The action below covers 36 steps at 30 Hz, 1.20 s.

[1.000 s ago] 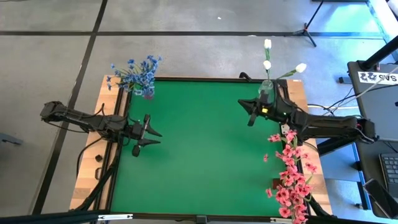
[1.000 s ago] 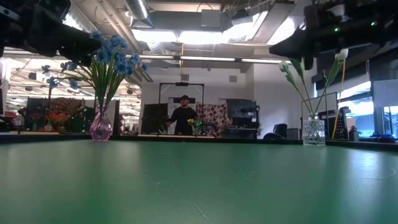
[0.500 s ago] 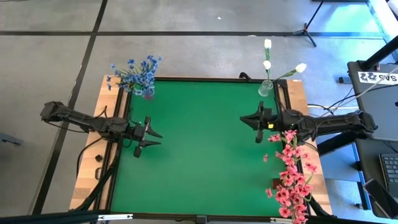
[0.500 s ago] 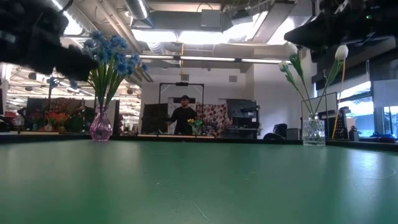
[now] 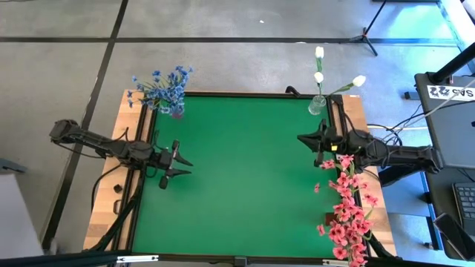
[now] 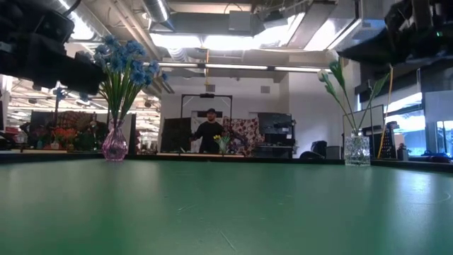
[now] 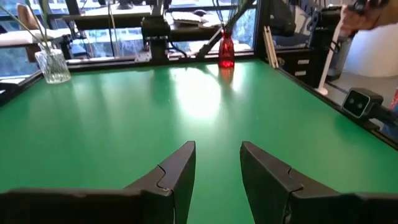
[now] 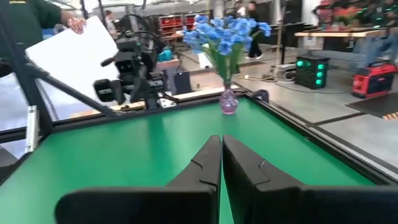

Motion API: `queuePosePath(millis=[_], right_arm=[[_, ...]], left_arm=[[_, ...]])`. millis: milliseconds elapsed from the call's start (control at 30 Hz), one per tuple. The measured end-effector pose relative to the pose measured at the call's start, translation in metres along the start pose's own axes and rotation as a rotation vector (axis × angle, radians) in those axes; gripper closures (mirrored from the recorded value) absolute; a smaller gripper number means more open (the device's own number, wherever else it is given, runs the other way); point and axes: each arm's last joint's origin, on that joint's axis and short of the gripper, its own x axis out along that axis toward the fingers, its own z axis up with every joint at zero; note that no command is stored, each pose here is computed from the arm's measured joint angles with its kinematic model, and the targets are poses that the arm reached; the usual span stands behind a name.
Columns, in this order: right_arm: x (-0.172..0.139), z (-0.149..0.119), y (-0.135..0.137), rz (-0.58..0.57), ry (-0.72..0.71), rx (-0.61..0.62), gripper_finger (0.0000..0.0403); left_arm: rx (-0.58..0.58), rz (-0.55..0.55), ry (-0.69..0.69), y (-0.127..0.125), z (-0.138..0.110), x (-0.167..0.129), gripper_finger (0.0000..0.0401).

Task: Sort flowers into vase by color
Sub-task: Return to Home Position

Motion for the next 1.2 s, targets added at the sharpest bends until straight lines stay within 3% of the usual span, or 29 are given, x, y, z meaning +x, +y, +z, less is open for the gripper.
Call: queuePosePath(millis=[400, 700, 933, 1200], right_arm=[[-0.015, -0.043, -0.007, -0.013, -0.093, 0.103, 0.0386], [-0.015, -0.044, -0.008, -0.043, -0.073, 0.087, 0.0386], [-0.013, -0.048, -0.008, -0.038, -0.052, 0.093, 0.0386], [-0.010, -0.053, -0.007, -0.008, 0.008, 0.049, 0.0386]], left_arm=[[0.023, 0.017, -0.060, 0.002, 0.003, -0.016, 0.0277], [0.098, 0.021, -0.195, 0.003, 0.012, -0.026, 0.0277], [0.098, 0.013, -0.198, 0.002, 0.013, -0.026, 0.0277], [0.001, 0.042, -0.197, 0.006, 0.013, -0.026, 0.0277]])
